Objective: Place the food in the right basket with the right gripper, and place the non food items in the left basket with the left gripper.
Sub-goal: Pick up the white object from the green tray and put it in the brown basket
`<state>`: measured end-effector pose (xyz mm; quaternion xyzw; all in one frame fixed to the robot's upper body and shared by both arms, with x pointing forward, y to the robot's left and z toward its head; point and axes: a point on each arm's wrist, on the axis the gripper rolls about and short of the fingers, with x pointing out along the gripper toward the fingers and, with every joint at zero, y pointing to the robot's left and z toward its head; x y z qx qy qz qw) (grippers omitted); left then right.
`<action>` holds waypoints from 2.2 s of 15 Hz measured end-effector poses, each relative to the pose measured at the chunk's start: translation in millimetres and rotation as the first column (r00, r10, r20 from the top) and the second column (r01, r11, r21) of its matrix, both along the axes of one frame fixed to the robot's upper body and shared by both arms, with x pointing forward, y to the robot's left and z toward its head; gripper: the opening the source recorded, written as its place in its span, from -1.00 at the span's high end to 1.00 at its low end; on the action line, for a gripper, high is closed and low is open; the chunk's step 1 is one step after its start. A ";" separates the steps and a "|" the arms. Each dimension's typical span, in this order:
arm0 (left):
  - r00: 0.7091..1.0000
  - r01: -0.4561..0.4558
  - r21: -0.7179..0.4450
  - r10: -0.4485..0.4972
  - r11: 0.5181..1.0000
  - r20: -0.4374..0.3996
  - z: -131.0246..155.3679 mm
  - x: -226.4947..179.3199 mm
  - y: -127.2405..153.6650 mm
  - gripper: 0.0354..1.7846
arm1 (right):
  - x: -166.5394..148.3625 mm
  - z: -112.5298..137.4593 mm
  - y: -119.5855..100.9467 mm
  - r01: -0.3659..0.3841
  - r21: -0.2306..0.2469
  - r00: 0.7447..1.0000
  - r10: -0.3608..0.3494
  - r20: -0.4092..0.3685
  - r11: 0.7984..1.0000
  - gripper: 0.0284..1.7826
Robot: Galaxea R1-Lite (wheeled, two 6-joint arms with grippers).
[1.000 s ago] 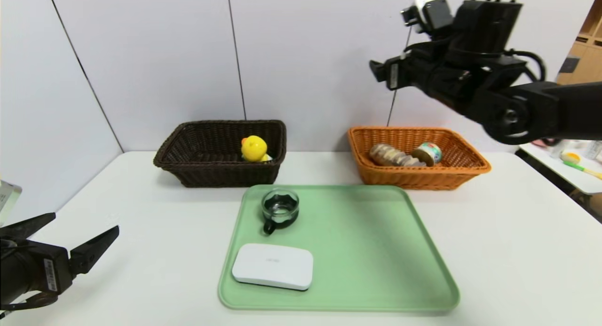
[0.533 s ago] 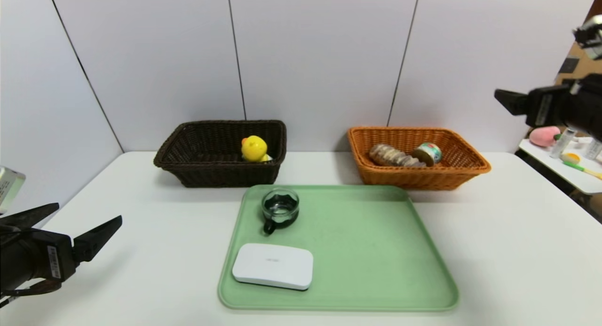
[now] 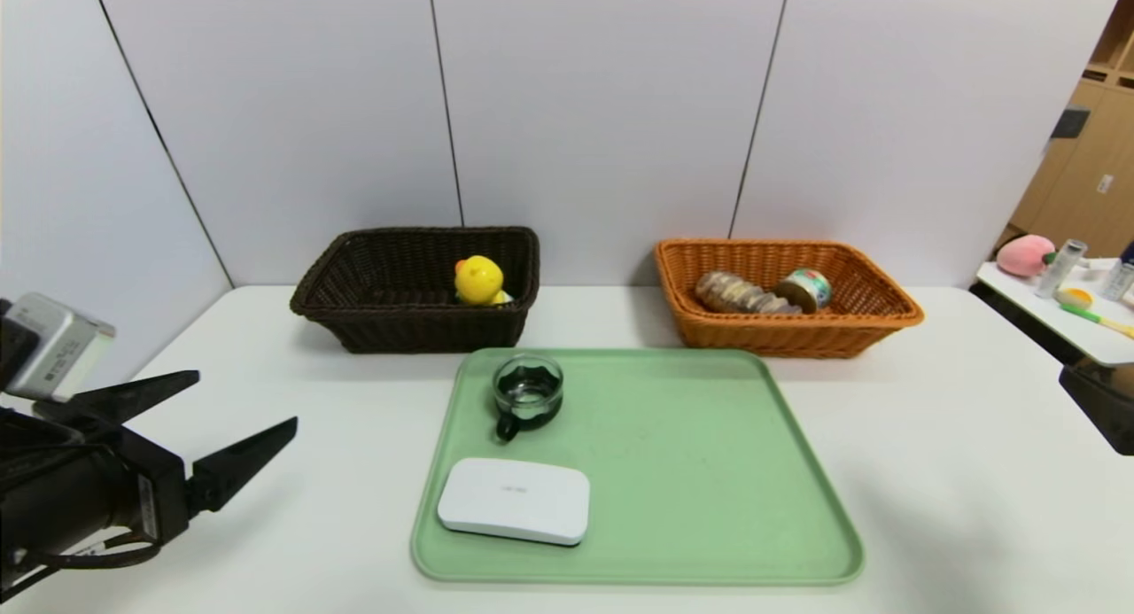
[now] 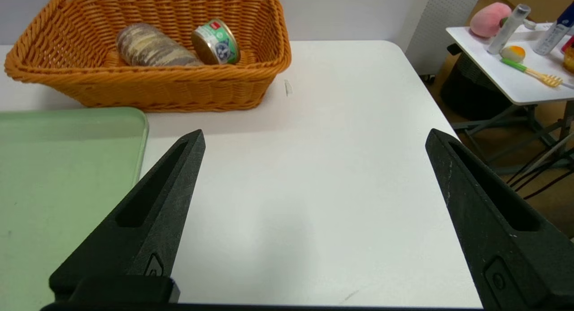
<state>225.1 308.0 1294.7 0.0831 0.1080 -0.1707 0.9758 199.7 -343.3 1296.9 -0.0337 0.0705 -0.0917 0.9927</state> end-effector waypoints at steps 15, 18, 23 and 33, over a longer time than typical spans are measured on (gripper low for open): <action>0.658 0.738 0.523 -0.630 0.427 -0.414 32.8 47.9 -94.1 -0.89 | -34.9 -21.9 2.7 -0.053 0.002 0.998 0.053 -0.027 0.999 -0.90; 0.619 0.764 0.528 -0.651 0.371 -0.439 27.6 69.4 -117.6 -0.89 | -35.2 -23.0 2.9 -0.059 0.001 0.998 0.059 -0.030 0.998 -0.90; 0.566 0.809 0.495 -0.650 0.318 -0.507 4.5 95.4 -146.3 -0.89 | -34.0 -18.4 3.3 -0.078 0.003 0.997 0.078 -0.016 0.997 -0.90; 0.523 0.845 0.447 -0.620 0.292 -0.584 -27.6 112.4 -159.1 -0.89 | -33.4 -14.4 3.2 -0.077 0.003 0.997 0.077 -0.002 0.997 -0.90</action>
